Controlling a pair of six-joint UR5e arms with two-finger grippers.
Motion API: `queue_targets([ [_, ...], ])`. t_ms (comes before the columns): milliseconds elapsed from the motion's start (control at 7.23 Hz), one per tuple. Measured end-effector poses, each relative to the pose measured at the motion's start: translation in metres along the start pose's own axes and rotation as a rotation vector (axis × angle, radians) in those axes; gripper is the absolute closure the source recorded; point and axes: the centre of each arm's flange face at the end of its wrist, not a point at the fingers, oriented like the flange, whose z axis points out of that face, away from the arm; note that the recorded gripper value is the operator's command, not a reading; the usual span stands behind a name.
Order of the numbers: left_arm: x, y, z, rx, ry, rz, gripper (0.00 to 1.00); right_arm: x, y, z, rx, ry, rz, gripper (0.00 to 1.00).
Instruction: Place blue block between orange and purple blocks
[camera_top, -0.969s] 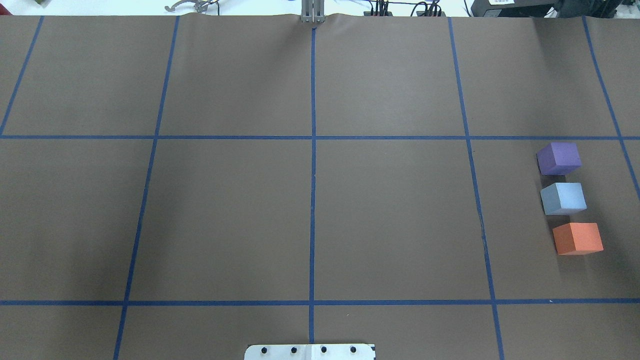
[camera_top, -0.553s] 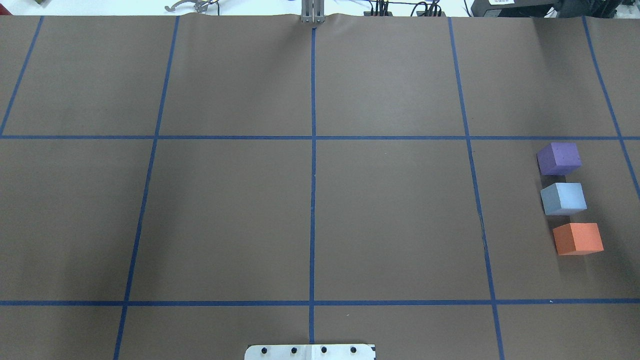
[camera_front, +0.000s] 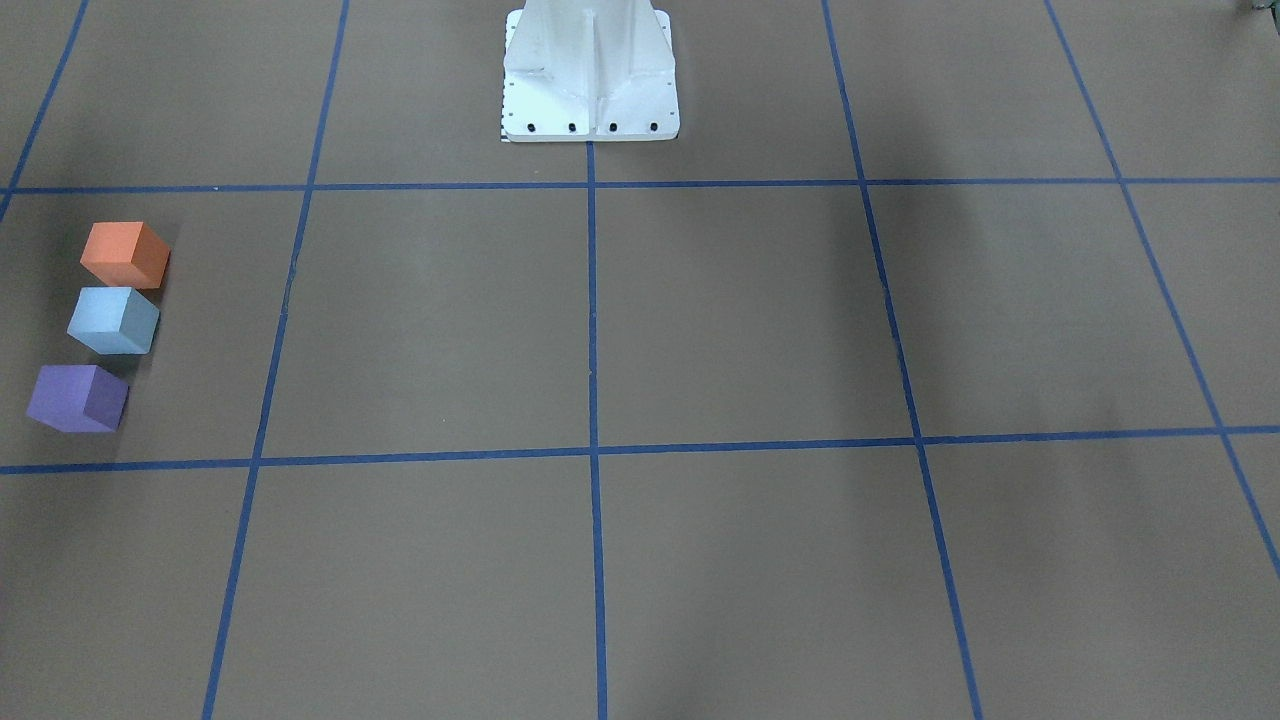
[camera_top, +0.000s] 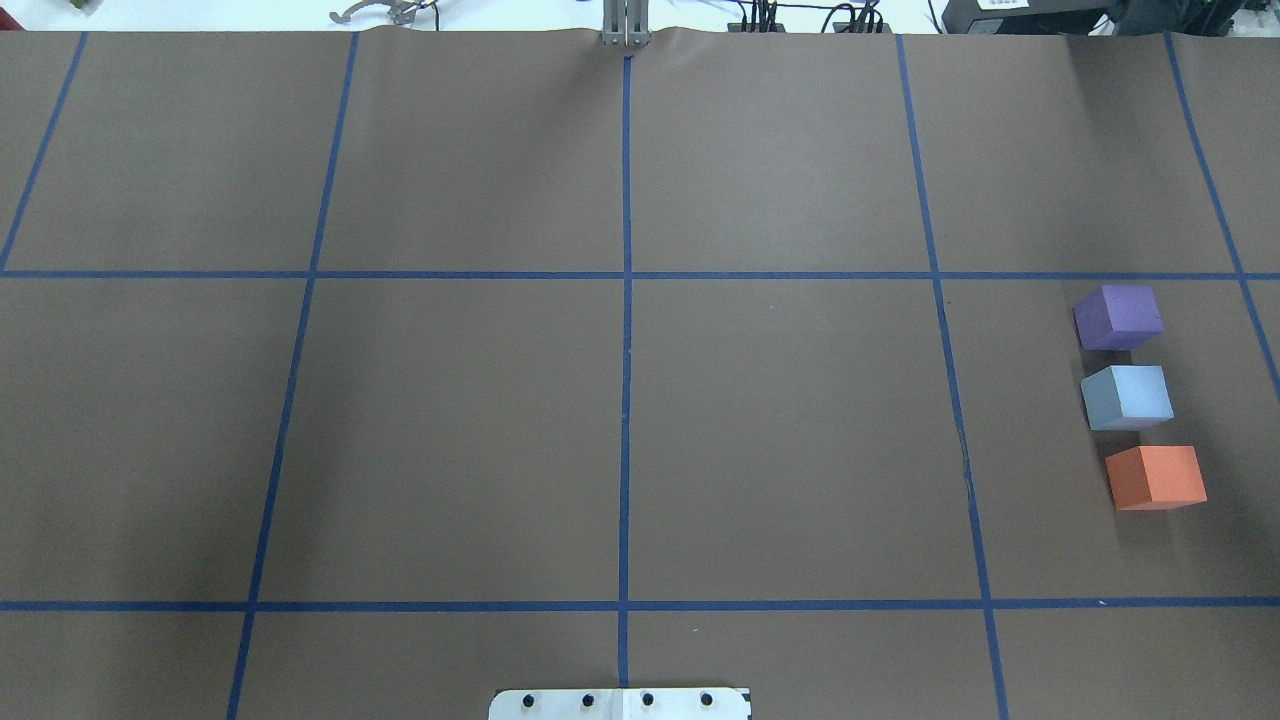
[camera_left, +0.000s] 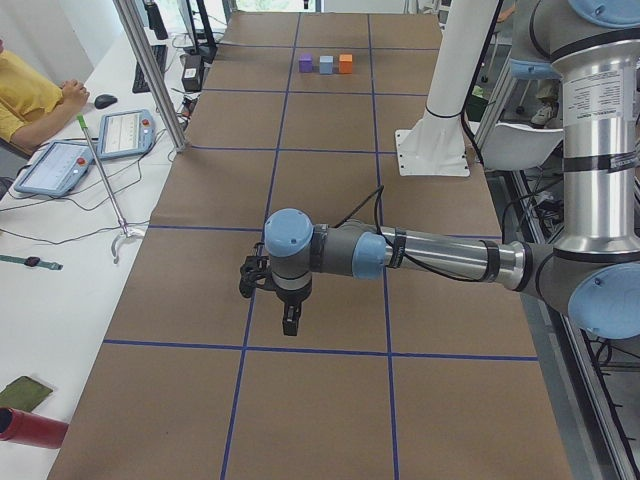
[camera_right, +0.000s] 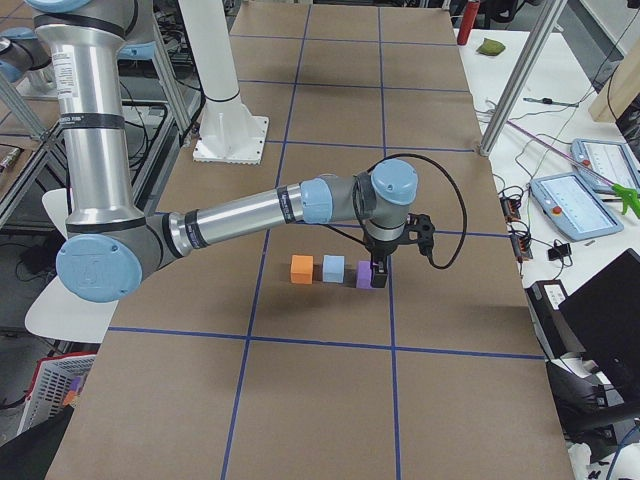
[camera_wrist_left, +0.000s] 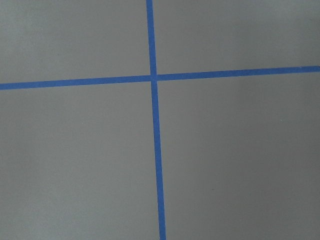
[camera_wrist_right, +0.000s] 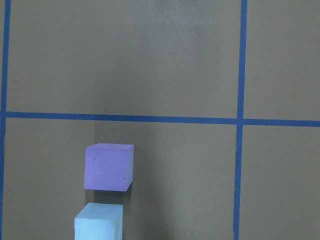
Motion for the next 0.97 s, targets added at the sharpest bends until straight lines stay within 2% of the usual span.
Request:
queue_targets([
  [277,-0.004,0.006,0.002,-0.003,-0.003,-0.003,0.00,-0.007,0.001,-0.007,0.013,-0.006,-0.012,0.00],
  [415,-0.009,0.014,0.002,-0.002,-0.004,-0.007,0.00,-0.019,0.002,-0.019,0.037,-0.012,-0.037,0.00],
  [692,-0.015,0.028,0.002,-0.001,0.004,-0.016,0.00,-0.028,0.002,-0.014,0.036,0.023,-0.065,0.00],
  [969,0.002,0.028,-0.016,0.037,-0.003,0.017,0.00,-0.024,0.011,-0.022,0.036,0.051,-0.051,0.00],
])
